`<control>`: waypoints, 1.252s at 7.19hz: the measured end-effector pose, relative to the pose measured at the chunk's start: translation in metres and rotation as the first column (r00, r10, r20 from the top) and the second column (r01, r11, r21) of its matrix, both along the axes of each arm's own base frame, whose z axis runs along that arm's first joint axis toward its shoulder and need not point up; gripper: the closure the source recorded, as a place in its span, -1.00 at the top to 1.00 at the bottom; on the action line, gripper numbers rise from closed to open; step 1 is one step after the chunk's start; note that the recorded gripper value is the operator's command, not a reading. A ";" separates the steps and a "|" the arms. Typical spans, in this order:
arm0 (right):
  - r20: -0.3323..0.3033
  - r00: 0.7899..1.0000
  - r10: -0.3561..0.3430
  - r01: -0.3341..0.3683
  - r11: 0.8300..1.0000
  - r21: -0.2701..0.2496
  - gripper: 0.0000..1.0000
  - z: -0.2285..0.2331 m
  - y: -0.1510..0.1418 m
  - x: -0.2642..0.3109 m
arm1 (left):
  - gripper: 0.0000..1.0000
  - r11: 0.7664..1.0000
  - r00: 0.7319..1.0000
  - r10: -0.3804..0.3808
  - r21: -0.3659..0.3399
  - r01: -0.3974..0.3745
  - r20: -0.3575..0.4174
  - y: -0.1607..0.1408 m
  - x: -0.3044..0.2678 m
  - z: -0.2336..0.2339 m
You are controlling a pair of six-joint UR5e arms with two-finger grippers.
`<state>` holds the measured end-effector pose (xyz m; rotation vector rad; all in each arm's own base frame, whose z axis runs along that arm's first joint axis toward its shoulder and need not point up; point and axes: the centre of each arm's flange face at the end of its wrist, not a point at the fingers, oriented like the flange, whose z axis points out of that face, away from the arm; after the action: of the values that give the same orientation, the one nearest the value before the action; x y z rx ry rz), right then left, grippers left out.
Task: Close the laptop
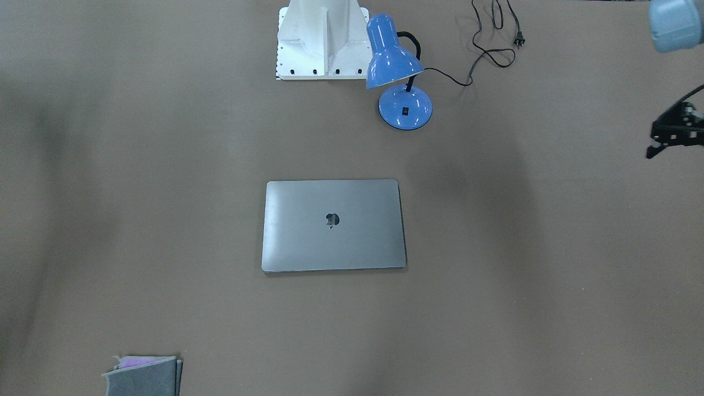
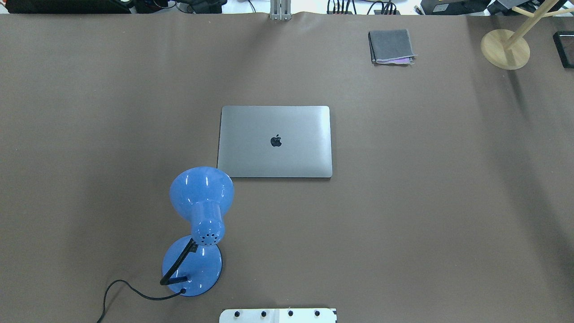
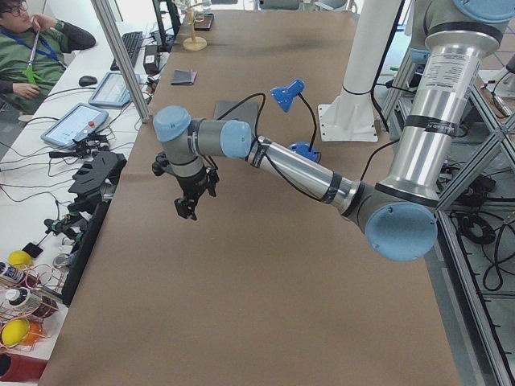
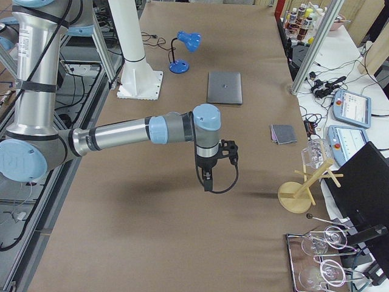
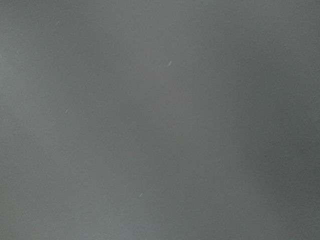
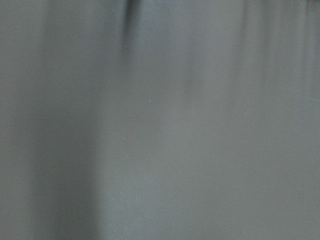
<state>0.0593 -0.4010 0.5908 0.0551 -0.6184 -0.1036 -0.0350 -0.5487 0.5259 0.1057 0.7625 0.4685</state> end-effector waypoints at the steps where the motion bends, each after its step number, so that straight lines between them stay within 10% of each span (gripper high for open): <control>1: -0.006 1.000 0.003 -0.003 0.999 -0.048 1.00 0.027 0.028 0.011 | 0.96 0.998 1.000 -0.029 -0.057 0.029 0.002 0.023 -0.029 0.049; 9: 0.034 0.999 0.018 -0.014 0.993 -0.115 1.00 0.056 0.048 0.015 | 0.96 0.979 0.985 -0.170 -0.113 0.172 0.025 0.090 -0.088 0.099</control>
<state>0.0739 -0.3527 0.6471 -0.0497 -0.6581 -0.0514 -0.1226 -0.4590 0.6245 0.0596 0.7568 0.2614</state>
